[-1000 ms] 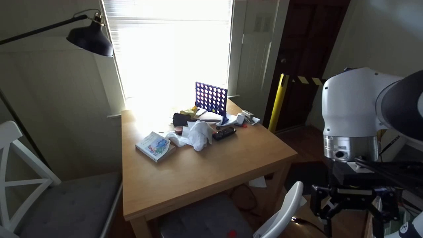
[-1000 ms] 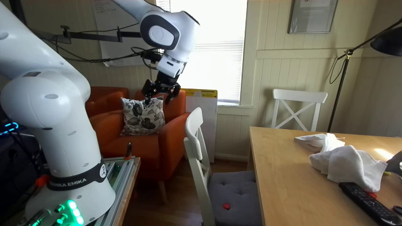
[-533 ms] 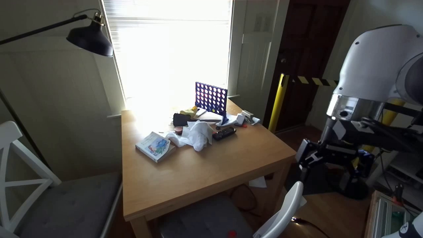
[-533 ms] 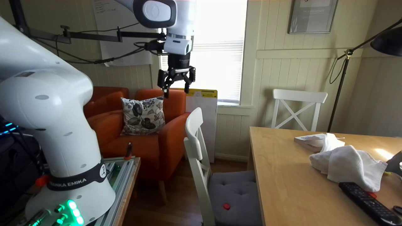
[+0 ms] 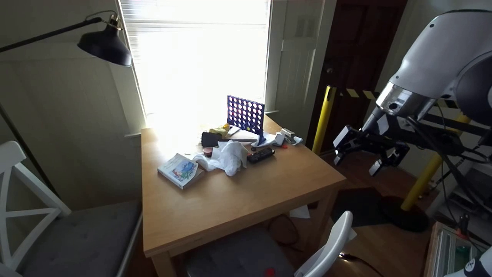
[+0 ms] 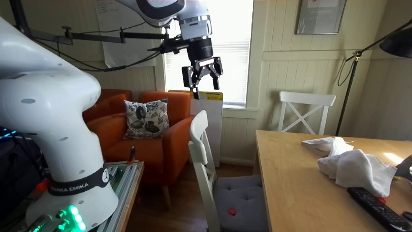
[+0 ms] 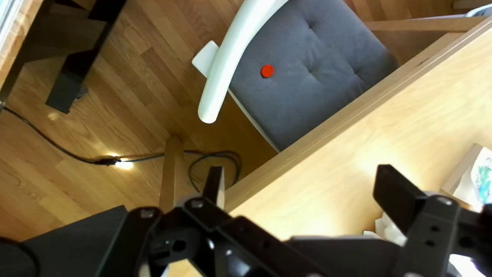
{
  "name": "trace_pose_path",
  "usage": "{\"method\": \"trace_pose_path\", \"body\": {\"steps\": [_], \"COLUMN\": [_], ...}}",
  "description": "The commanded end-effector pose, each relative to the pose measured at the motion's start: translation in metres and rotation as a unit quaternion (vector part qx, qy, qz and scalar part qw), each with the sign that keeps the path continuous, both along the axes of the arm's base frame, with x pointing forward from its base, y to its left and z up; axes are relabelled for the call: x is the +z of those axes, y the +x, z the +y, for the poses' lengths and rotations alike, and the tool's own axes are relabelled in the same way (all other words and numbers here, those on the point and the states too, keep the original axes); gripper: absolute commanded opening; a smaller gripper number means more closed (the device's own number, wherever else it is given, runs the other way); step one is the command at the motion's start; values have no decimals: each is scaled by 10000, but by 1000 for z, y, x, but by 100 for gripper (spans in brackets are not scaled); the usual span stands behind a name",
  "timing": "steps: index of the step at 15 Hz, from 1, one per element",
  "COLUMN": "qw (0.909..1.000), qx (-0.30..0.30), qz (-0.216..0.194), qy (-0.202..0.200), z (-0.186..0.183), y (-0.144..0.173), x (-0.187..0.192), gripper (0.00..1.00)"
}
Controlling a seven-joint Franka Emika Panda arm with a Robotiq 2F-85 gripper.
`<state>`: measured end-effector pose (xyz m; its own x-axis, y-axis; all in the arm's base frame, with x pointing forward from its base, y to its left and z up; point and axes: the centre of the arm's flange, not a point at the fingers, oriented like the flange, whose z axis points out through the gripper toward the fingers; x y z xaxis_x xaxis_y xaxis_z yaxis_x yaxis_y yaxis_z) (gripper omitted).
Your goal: Partially pull the chair out away from the table
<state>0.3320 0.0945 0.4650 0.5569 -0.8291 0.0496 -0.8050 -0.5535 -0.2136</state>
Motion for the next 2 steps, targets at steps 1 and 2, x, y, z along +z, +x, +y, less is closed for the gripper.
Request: {"method": "trace_pose_path", "body": {"steps": [1,2], "qw": [10000,10000], "qx": [8,12], "qz": [-5,-6], "qy": [-6,-10], "z": [0,0], "y": [0,0], "x": [0,0], "gripper": [100,100]}}
